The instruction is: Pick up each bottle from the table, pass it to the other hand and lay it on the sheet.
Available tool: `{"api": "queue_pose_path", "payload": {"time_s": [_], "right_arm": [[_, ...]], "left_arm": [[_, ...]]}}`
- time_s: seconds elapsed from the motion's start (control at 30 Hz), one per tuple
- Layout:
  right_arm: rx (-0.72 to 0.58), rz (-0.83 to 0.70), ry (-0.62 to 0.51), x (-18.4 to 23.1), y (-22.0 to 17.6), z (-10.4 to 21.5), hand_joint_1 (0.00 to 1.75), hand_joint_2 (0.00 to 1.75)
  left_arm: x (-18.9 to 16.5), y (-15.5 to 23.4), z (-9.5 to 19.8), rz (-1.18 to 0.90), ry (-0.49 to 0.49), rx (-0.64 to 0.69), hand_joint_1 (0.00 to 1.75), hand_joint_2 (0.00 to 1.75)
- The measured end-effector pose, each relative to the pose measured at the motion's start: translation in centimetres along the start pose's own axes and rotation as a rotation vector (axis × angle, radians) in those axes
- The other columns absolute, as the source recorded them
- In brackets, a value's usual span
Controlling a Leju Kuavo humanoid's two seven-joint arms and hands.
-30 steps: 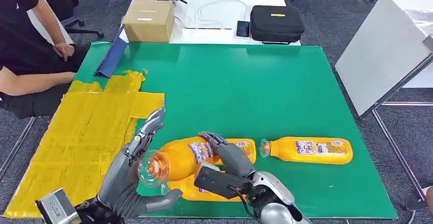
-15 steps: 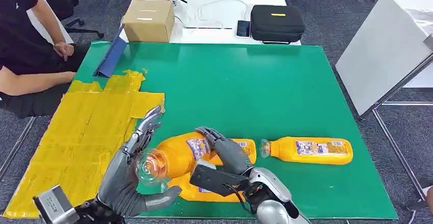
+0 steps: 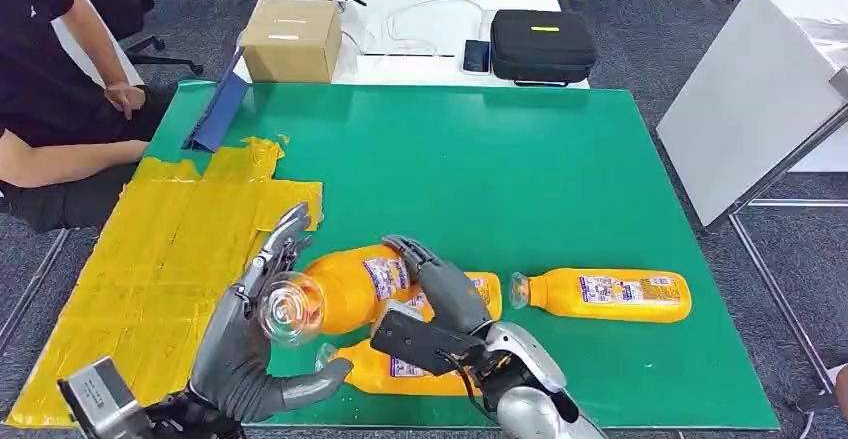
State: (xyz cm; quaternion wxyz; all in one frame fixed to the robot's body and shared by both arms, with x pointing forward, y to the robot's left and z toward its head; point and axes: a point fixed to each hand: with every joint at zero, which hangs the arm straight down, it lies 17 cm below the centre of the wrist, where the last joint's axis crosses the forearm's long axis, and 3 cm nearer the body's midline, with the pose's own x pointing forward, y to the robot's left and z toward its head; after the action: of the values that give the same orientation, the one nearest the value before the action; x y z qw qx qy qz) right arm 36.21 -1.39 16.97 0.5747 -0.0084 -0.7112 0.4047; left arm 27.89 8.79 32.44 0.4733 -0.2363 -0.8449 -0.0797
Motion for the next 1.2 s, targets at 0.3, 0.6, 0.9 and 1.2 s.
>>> {"api": "queue_pose_path", "payload": {"time_s": [0.3, 0.6, 0.9, 1.2], "right_arm": [[-0.081, 0.103, -0.057, 1.7, -1.5, -0.1, 1.75, 1.75], [-0.098, 0.164, -0.092, 2.9, -1.0, -0.2, 1.75, 1.75], [-0.07, 0.12, -0.194, 4.2, 0.2, -1.3, 1.75, 1.75], [-0.023, 0.147, -0.176, 2.2, 1.4, -2.3, 1.75, 1.75]], "left_arm": [[-0.2, 0.3, 0.0, 0.014, 0.014, 0.026, 0.0, 1.75], [-0.3, 0.4, 0.1, 0.025, 0.017, 0.037, 0.0, 1.75], [-0.3, 0.7, 0.1, 0.034, 0.016, 0.061, 1.75, 1.75], [-0.2, 1.1, 0.2, 0.022, 0.005, 0.075, 1.75, 1.75]]}}
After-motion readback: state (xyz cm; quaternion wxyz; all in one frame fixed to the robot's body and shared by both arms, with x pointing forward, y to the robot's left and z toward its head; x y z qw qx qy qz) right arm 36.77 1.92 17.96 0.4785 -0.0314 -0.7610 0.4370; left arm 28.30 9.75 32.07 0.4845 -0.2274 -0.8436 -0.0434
